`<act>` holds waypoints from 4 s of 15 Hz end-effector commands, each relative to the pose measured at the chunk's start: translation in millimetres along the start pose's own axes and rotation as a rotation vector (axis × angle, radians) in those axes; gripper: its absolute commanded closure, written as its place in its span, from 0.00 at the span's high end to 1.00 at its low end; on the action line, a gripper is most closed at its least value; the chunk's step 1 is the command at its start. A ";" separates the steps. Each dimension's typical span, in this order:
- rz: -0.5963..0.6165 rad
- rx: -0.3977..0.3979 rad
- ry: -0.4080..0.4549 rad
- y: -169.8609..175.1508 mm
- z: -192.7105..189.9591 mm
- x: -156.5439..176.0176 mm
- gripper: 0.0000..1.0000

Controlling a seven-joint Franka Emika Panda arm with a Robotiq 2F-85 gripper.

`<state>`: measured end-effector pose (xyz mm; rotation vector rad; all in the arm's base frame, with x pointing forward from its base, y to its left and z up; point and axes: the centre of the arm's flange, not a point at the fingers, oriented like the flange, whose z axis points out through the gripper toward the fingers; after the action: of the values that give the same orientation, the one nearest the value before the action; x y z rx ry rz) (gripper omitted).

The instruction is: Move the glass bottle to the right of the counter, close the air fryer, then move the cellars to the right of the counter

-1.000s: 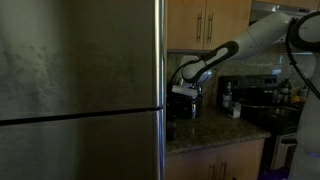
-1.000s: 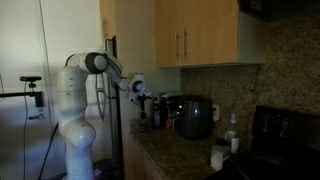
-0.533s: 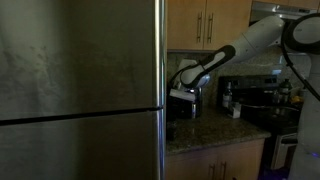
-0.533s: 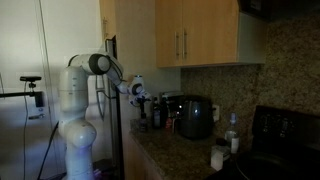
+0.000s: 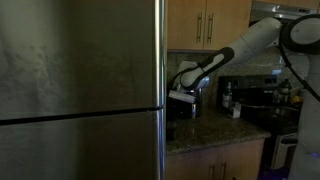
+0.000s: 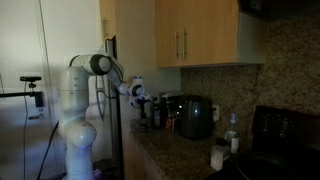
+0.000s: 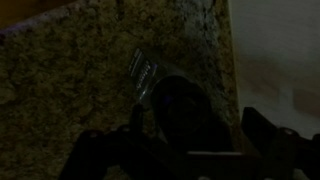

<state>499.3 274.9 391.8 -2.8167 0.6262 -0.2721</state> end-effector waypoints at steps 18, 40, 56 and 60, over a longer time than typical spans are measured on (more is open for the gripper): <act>0.056 -0.055 -0.037 7.0 4.2 -2.8 1.00; 0.168 -0.182 -0.018 18.9 33.6 35.1 0.44; -0.115 -0.128 -0.130 8.8 -35.1 -15.5 1.00; -0.105 -0.130 -0.116 1.6 -33.8 -18.0 1.00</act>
<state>474.8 274.8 421.2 -2.9693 0.4884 -0.0877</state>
